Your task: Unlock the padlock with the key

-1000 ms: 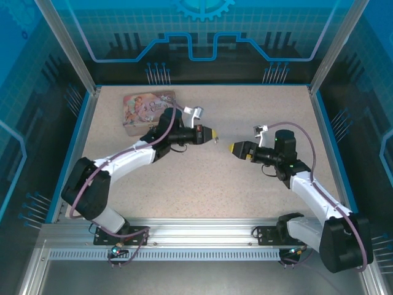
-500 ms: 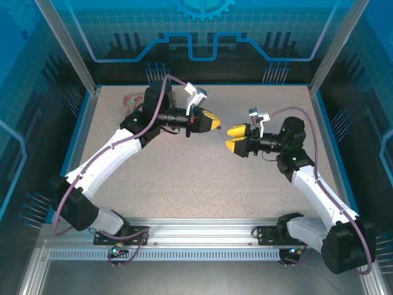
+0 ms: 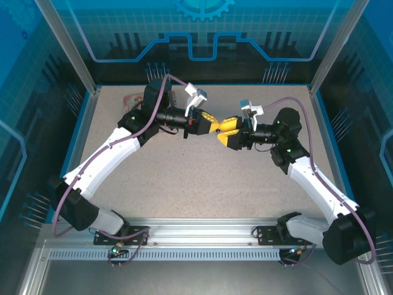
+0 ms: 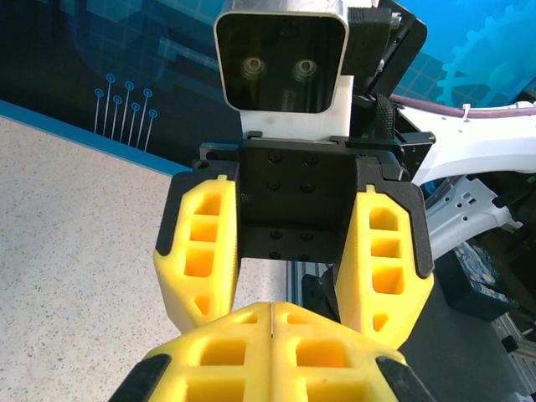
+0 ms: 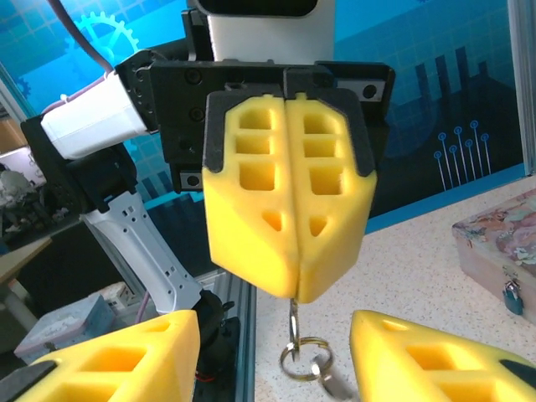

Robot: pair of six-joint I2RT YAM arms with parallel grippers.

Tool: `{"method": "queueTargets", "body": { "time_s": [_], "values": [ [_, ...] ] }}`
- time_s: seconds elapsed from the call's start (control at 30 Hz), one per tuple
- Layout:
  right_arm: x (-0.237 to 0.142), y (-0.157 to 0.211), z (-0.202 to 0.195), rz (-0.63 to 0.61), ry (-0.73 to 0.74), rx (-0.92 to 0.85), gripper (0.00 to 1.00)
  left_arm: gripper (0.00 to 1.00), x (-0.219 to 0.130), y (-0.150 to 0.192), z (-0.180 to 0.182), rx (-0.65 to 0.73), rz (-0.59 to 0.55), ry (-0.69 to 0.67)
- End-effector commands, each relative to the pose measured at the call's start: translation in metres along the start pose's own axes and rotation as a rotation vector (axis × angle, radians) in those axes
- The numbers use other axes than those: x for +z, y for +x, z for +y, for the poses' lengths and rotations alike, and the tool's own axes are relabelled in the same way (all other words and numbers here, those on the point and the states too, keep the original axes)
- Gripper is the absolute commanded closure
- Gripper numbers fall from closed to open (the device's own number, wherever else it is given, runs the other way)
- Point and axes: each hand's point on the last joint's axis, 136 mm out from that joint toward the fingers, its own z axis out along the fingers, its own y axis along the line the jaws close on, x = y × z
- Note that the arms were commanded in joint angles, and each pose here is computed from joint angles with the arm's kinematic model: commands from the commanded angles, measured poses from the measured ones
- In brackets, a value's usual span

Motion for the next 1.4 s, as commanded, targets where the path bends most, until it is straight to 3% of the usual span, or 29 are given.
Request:
{"method": "queueTargets", "body": {
  "time_s": [0.0, 0.63, 1.0, 1.37],
  "values": [
    [0.004, -0.007, 0.009, 0.000, -0.023, -0.037, 0.56, 1.00, -0.005, -0.007, -0.014, 0.051, -0.019, 0.034],
    [0.005, 0.002, -0.001, 0.012, 0.015, 0.000, 0.82, 1.00, -0.008, -0.008, -0.013, 0.070, -0.025, 0.003],
    [0.001, -0.002, -0.001, -0.001, 0.032, -0.008, 0.82, 1.00, -0.009, -0.005, -0.012, 0.070, -0.017, -0.002],
    [0.000, -0.003, -0.001, 0.001, 0.031, -0.008, 0.73, 1.00, -0.010, -0.005, -0.011, 0.073, -0.018, -0.010]
  ]
}}
